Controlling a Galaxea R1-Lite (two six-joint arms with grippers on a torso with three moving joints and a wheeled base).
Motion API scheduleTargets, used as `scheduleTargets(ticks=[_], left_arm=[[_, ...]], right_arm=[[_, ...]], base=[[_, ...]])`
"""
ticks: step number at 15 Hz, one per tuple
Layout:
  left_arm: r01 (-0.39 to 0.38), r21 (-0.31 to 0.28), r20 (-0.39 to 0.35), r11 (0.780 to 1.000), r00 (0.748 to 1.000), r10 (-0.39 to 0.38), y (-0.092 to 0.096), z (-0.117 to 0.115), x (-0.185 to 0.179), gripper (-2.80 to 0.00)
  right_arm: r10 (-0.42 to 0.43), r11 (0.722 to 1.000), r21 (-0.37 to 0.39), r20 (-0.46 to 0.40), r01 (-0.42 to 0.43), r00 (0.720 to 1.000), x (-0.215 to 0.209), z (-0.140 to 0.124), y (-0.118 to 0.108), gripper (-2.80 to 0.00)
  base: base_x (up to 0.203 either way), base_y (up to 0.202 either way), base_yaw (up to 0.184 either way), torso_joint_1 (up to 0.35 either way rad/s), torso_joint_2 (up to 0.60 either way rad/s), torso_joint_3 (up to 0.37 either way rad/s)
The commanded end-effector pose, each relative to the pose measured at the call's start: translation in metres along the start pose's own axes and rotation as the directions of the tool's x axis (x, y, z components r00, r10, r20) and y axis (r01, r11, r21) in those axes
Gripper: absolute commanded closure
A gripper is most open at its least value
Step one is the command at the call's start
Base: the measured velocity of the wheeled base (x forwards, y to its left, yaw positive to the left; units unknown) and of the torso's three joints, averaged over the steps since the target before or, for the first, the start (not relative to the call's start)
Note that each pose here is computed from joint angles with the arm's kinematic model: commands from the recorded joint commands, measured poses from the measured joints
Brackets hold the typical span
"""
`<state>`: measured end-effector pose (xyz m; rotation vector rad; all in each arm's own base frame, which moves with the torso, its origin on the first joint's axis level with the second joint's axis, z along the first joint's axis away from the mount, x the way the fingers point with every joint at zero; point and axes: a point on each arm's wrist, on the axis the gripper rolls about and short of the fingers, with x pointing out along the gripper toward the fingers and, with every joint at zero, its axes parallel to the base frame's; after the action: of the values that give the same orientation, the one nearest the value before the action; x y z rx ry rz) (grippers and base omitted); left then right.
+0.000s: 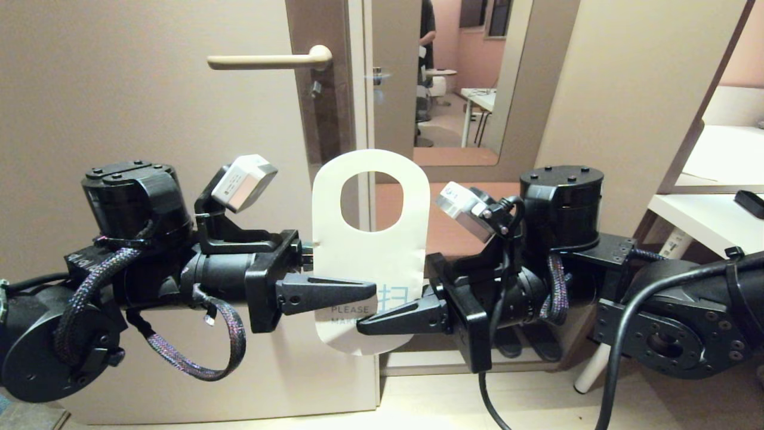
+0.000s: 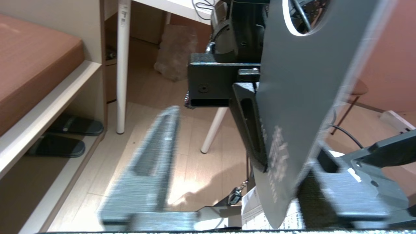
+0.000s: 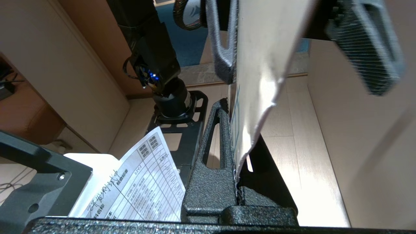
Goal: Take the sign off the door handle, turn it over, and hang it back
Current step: Hand it to the other hand
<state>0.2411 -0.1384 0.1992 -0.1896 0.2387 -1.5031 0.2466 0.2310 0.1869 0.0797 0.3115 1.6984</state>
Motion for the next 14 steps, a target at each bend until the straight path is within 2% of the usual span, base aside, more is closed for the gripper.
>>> scheduleTargets(ticks=[1,14], left_arm=[[0.009,0.001,0.001,1.0,1.0,-0.009,-0.001,0.0005,0.0008,0.0],[0.032,0.01,-0.003,0.999,0.999,-0.032,-0.0067,0.0006,0.0049,0.0]], right_arm=[[0.007,1.0,-0.003,0.002,-0.007,1.0,0.0,0.0003,0.0004,0.0],[0.007,1.0,-0.002,0.0,-0.007,1.0,0.0,-0.0006,0.0004,0.0]], base=[[0.0,0.0,0.0,0.0,0.0,0.0],[0.0,0.0,0.0,0.0,0.0,0.0]])
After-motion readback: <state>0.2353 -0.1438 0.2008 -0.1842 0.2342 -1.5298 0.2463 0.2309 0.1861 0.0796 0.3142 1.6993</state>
